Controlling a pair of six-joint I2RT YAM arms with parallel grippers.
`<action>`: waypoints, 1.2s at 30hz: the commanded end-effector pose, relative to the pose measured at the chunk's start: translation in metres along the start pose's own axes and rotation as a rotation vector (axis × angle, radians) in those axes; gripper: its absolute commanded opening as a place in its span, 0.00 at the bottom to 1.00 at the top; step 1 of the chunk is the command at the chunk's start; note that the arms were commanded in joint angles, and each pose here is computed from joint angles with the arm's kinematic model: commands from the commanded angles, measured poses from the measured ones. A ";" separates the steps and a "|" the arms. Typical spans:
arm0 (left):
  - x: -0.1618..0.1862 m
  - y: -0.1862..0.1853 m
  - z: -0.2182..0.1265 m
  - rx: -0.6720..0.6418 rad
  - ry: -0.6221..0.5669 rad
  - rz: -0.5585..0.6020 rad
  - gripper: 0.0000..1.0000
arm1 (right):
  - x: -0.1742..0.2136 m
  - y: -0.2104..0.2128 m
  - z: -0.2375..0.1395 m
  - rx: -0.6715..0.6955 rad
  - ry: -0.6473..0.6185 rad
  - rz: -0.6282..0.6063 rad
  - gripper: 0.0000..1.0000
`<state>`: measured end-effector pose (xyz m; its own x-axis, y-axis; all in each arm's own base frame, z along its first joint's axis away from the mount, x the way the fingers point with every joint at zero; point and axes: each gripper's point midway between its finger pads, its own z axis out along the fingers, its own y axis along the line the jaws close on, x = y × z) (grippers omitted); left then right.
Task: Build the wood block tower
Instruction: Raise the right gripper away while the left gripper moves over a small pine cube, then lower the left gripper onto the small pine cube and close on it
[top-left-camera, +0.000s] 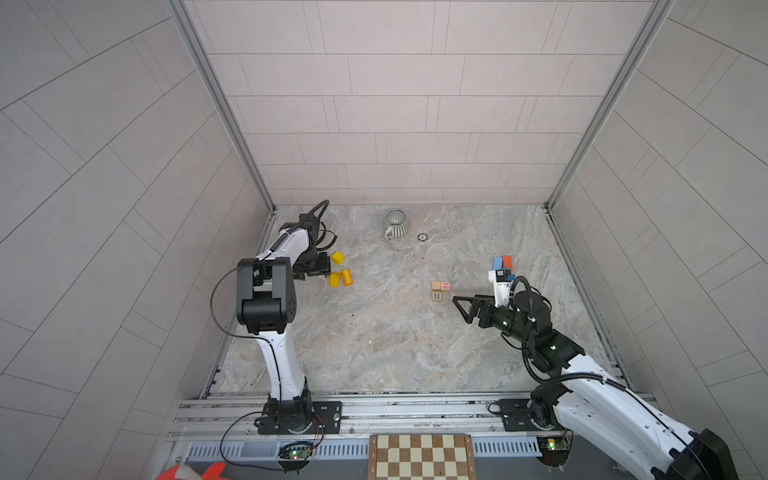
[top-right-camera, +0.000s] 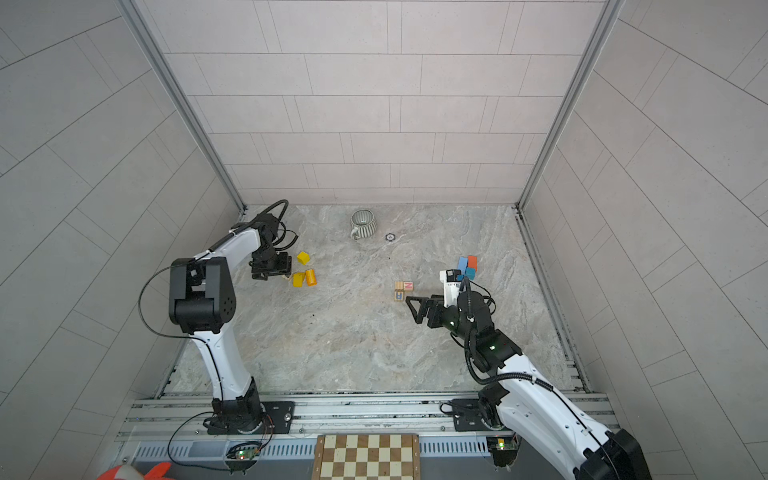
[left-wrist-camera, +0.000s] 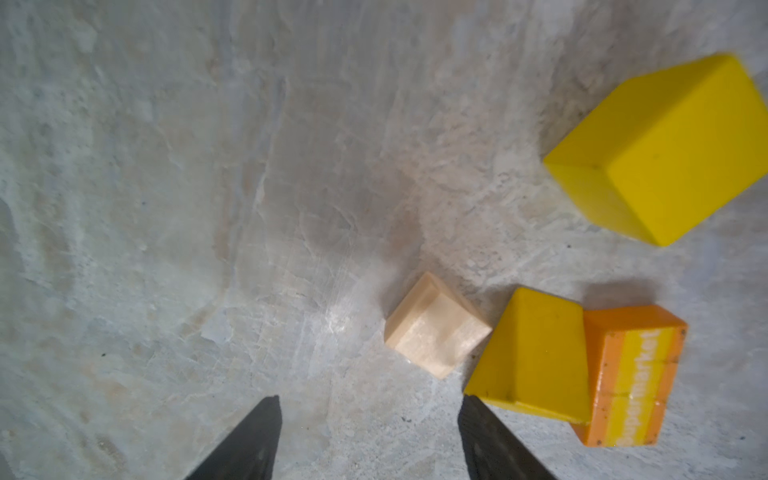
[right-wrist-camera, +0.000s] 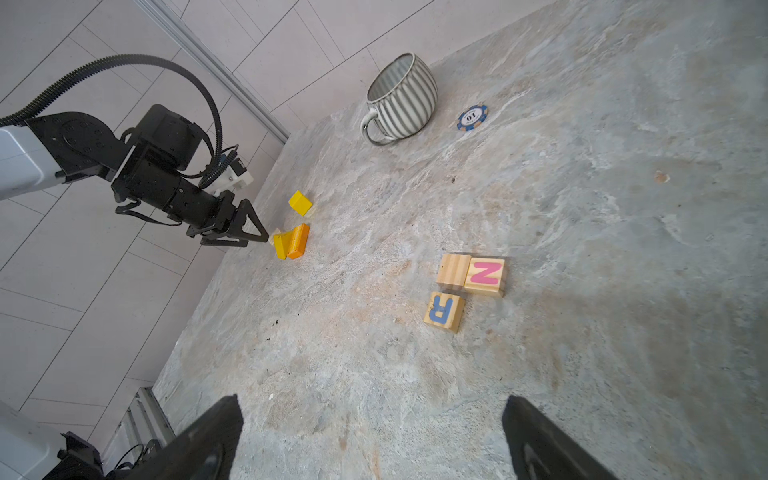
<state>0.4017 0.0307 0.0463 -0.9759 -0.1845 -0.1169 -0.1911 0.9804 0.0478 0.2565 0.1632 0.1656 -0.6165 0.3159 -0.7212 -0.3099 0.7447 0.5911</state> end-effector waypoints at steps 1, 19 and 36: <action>0.001 -0.004 0.009 0.007 0.032 0.025 0.74 | -0.003 0.007 0.000 -0.029 -0.008 0.013 1.00; -0.007 -0.013 0.029 0.039 0.045 0.028 0.67 | 0.003 -0.001 0.008 -0.003 0.013 0.015 1.00; -0.017 -0.021 0.039 0.072 0.034 -0.001 0.40 | 0.007 -0.009 0.013 0.028 0.027 0.029 1.00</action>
<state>0.4189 0.0188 0.0167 -0.9792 -0.1857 -0.0815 -0.1849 0.9826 -0.0168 0.2615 0.1667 0.1476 -0.6585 0.3040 -0.6884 -0.2766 0.7530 0.5971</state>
